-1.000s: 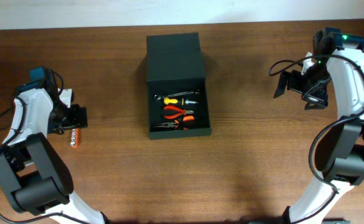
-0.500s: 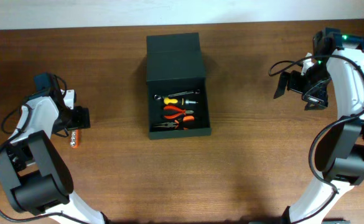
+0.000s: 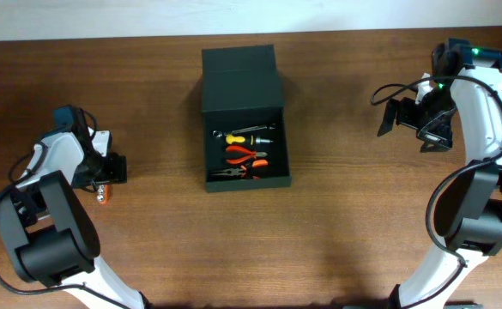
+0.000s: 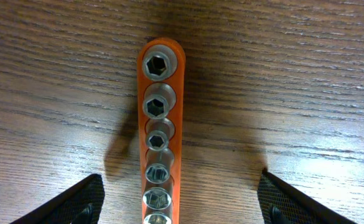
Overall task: Pack container
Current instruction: 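Lower the left gripper and grasp the orange socket rail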
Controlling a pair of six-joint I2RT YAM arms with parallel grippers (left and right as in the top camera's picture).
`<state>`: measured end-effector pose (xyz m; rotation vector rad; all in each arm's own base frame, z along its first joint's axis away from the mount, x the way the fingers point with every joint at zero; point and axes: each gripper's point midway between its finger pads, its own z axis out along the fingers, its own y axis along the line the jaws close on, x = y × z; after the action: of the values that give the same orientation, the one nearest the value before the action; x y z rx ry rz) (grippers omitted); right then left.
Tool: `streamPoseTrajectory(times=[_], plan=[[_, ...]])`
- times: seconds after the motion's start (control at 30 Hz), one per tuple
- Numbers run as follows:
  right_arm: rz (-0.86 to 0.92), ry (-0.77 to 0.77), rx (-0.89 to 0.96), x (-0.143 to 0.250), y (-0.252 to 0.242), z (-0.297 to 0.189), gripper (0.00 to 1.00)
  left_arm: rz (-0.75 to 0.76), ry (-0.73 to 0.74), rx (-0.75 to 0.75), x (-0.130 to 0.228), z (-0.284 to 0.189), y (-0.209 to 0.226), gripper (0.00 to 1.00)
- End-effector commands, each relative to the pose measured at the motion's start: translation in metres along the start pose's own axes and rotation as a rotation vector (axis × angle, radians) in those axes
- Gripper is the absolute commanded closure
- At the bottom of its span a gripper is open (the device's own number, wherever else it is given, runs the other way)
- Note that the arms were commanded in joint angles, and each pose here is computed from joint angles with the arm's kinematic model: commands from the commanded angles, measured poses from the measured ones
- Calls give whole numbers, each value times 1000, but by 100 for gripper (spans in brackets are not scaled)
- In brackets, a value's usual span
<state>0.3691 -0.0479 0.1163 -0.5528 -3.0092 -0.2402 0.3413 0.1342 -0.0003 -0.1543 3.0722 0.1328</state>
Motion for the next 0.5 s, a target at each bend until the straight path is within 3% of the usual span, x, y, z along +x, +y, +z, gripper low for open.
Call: streamPoseTrajectory(times=[0.0, 0.2, 0.47], plan=[[1, 6, 14, 1, -4, 1, 1, 12, 55, 1, 12, 12, 1, 20], [2, 8, 15, 1, -4, 1, 1, 10, 87, -11, 20, 12, 5, 31], [2, 6, 41, 1, -8, 1, 1, -39, 109, 5, 31, 13, 18, 36]])
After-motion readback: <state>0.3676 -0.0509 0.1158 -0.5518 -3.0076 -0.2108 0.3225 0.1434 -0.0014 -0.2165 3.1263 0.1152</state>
